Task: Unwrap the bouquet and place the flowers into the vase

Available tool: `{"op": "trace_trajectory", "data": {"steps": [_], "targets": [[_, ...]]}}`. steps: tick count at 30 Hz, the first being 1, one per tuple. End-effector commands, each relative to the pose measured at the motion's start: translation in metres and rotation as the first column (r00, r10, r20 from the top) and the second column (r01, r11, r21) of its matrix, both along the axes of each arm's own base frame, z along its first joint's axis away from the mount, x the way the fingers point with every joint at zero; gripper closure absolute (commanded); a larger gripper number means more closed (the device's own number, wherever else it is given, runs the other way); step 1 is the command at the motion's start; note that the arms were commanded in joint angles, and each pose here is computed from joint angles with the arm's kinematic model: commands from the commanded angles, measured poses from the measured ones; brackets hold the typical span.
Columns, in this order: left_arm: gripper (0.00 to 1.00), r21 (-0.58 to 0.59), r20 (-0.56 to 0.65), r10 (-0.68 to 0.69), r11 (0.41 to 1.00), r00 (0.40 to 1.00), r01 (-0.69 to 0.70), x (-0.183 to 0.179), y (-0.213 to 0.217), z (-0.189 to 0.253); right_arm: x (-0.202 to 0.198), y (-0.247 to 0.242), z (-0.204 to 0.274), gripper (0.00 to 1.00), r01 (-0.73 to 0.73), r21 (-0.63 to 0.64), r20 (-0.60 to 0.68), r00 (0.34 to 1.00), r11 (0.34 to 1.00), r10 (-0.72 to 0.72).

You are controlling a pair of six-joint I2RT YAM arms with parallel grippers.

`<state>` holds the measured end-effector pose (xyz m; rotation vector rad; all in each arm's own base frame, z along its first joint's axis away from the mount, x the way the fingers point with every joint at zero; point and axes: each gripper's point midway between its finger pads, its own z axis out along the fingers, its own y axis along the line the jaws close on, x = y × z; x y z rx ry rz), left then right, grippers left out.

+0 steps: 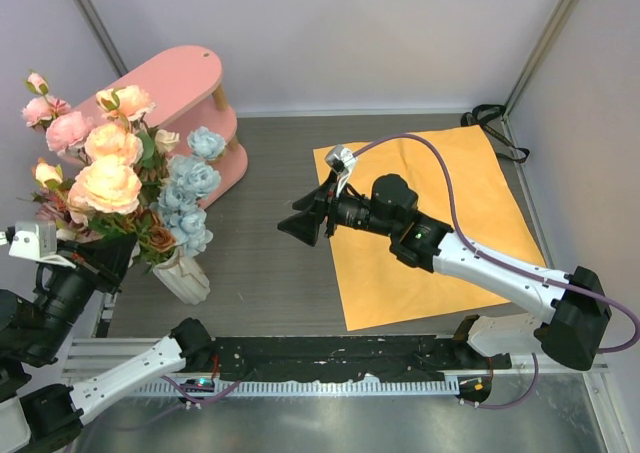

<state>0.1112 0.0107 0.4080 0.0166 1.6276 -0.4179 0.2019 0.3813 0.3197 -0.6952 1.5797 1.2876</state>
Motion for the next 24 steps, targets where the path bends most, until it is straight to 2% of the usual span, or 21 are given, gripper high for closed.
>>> {"op": "trace_trajectory", "data": {"steps": [1, 3, 6, 7, 10, 14, 16, 17, 20, 23, 24], "targets": [[0.94, 0.034, -0.051, -0.003, 0.999, 0.999, 0.005, 0.001, -0.005, -0.016, -0.003, -0.001, 0.016, 0.22, -0.008, 0.051, 0.026, 1.0, 0.999, 0.007], [0.92, 0.019, -0.05, -0.006, 1.0, 0.999, 0.007, -0.001, -0.003, -0.015, -0.002, -0.002, 0.017, 0.22, -0.005, 0.052, 0.027, 1.0, 0.999, 0.004], [0.64, -0.034, -0.027, -0.019, 0.999, 0.999, 0.018, -0.007, 0.001, -0.001, -0.002, -0.001, 0.014, 0.22, -0.002, 0.044, 0.024, 1.0, 0.999, 0.001], [0.5, -0.07, -0.004, -0.039, 0.997, 0.999, 0.038, -0.012, 0.002, 0.01, -0.001, -0.001, 0.013, 0.22, 0.0, 0.038, 0.019, 1.0, 0.999, 0.0], [0.32, -0.144, 0.048, -0.089, 0.985, 0.995, 0.095, -0.022, 0.001, 0.036, 0.001, -0.002, 0.009, 0.22, 0.014, 0.022, 0.005, 1.0, 1.0, -0.014], [0.2, -0.225, 0.164, -0.23, 0.938, 0.959, 0.264, -0.043, -0.013, 0.079, 0.009, -0.009, 0.006, 0.22, 0.077, -0.013, -0.006, 0.997, 0.997, -0.077], [0.17, -0.264, 0.242, -0.269, 0.907, 0.932, 0.33, -0.053, -0.016, 0.108, 0.016, -0.017, 0.005, 0.21, 0.131, -0.046, -0.002, 0.991, 0.99, -0.131], [0.17, -0.257, 0.276, -0.323, 0.883, 0.905, 0.394, -0.06, -0.025, 0.118, 0.018, -0.019, 0.003, 0.21, 0.149, -0.057, -0.002, 0.989, 0.987, -0.149], [0.16, -0.267, 0.376, -0.373, 0.833, 0.848, 0.485, -0.069, -0.038, 0.16, 0.03, -0.032, 0.002, 0.18, 0.24, -0.1, -0.006, 0.97, 0.966, -0.242], [0.16, -0.22, 0.458, -0.471, 0.761, 0.754, 0.61, -0.078, -0.067, 0.2, 0.039, -0.045, -0.005, 0.15, 0.324, -0.164, -0.021, 0.943, 0.932, -0.332], [0.15, -0.182, 0.496, -0.528, 0.713, 0.69, 0.677, -0.09, -0.077, 0.214, 0.046, -0.053, -0.007, 0.14, 0.376, -0.179, -0.024, 0.922, 0.909, -0.387]]}}
